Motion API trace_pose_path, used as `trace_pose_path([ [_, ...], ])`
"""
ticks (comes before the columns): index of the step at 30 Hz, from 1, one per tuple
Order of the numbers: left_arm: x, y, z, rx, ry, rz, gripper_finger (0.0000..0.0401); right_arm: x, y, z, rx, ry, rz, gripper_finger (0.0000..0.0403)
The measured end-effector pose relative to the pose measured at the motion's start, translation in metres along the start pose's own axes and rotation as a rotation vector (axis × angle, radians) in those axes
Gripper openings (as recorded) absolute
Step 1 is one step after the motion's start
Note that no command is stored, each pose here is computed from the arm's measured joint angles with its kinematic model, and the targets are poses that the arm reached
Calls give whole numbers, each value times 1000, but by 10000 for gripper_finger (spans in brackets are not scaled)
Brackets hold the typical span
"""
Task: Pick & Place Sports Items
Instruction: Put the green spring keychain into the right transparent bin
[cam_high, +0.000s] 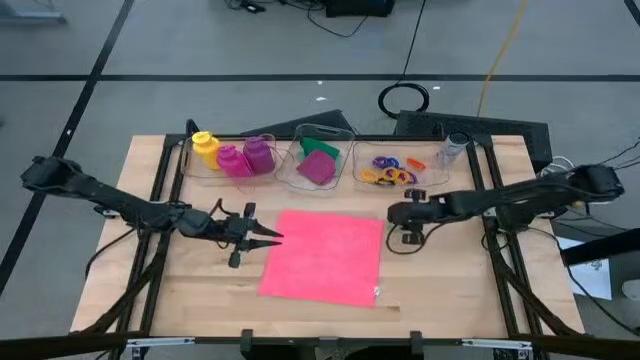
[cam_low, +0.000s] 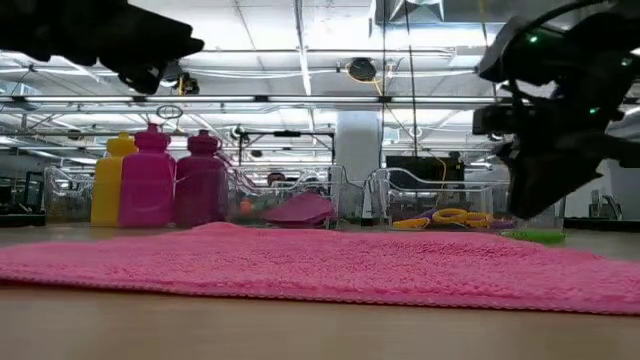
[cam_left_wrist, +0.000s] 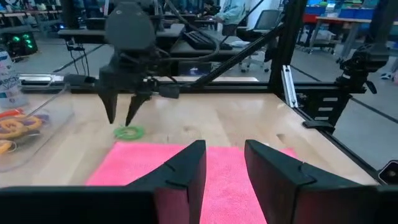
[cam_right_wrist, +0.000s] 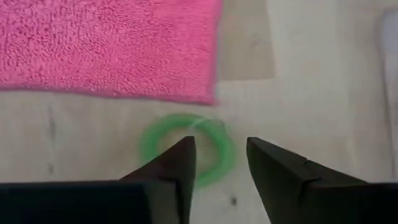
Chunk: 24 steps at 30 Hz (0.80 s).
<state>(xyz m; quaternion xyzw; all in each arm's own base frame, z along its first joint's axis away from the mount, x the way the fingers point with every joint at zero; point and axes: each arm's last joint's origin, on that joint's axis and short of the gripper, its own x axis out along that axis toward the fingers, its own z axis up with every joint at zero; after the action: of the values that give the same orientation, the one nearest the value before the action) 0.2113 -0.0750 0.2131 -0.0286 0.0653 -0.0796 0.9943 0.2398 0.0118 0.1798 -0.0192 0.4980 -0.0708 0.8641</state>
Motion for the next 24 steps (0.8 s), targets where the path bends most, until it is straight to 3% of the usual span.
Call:
trace_pose_path([
  [9, 0, 0, 0, -1, 3, -1, 97, 18, 0, -1, -33, 51, -16, 174],
  [15, 0, 0, 0, -1, 3, -1, 97, 28, -4, -3, -19, 88, -27, 198],
  [20, 0, 0, -1, 1, 13, 0, 97, 34, -7, -4, -8, 114, -23, 188],
  [24, 0, 0, -2, 2, 16, 0, 97, 35, -6, -4, -7, 120, 1, 140],
])
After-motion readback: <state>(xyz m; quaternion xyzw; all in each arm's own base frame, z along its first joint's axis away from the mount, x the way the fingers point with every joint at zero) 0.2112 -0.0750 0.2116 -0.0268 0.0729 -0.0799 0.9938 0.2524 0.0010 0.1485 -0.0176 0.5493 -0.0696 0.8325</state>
